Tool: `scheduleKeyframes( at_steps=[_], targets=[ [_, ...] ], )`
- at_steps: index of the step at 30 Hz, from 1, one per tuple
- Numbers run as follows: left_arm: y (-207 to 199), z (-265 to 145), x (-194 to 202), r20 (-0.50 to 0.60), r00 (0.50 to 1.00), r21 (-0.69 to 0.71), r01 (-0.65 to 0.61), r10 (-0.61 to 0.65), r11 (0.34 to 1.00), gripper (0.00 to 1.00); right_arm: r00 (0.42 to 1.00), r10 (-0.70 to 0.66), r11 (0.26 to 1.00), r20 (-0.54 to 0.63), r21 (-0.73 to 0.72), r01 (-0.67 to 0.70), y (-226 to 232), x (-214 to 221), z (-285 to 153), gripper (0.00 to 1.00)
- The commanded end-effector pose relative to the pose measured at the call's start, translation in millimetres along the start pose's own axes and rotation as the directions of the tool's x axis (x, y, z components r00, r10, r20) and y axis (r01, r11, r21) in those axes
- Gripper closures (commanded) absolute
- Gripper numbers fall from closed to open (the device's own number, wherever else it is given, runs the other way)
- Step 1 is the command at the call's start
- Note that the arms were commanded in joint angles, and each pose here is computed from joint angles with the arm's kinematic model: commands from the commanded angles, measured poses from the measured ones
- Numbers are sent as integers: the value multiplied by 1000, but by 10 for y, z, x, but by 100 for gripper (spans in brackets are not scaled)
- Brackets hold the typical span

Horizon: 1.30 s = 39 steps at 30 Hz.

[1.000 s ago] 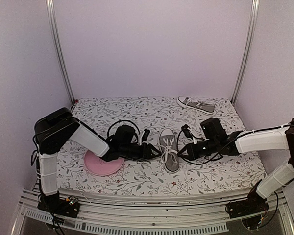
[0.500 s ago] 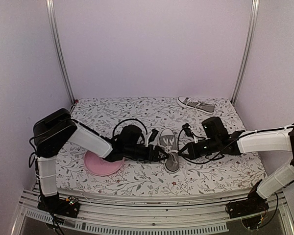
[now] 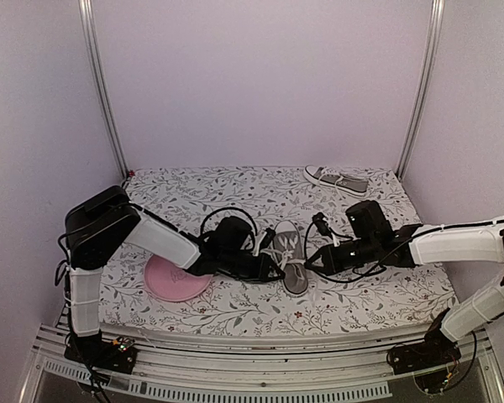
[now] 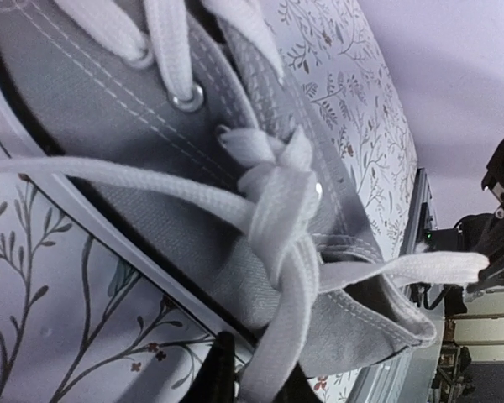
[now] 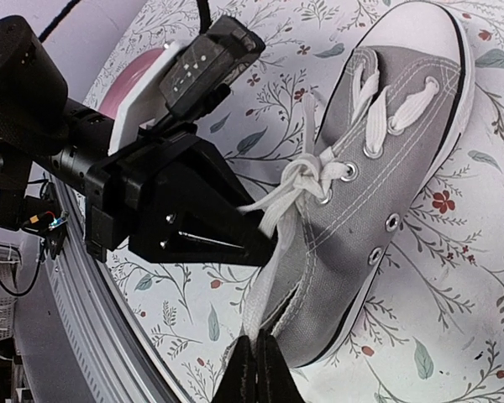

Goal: Tie the shoes

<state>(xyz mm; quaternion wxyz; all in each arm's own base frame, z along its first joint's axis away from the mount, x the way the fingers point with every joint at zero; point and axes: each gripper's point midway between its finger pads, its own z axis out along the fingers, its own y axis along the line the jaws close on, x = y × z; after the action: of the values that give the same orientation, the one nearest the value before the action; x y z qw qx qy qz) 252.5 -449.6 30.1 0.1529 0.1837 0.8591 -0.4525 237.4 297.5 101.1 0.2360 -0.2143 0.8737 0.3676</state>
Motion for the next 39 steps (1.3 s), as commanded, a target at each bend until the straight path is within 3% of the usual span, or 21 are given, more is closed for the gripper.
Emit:
scheduleKeyframes(
  at_steps=[1, 3, 22, 34, 39],
  targets=[
    [-183, -62, -31, 9, 999, 33, -37, 37, 999, 96, 999, 23, 1000, -38, -9, -24, 110, 42, -72, 98],
    [-274, -126, -139, 38, 998, 40, -54, 52, 998, 100, 997, 38, 999, -60, -9, -39, 138, 44, -73, 98],
    [-506, -356, -351, 54, 997, 72, -56, 52, 996, 100, 984, 122, 992, -131, 35, -119, 133, -70, 343, 98],
    [-489, -284, -225, -25, 998, 76, -51, 53, 996, 100, 984, 160, 976, -77, 159, -146, -115, -260, 483, 98],
    [-281, -96, -49, -106, 994, 31, -27, 30, 999, 100, 983, 179, 966, -42, 195, -167, -245, -314, 448, 98]
  ],
)
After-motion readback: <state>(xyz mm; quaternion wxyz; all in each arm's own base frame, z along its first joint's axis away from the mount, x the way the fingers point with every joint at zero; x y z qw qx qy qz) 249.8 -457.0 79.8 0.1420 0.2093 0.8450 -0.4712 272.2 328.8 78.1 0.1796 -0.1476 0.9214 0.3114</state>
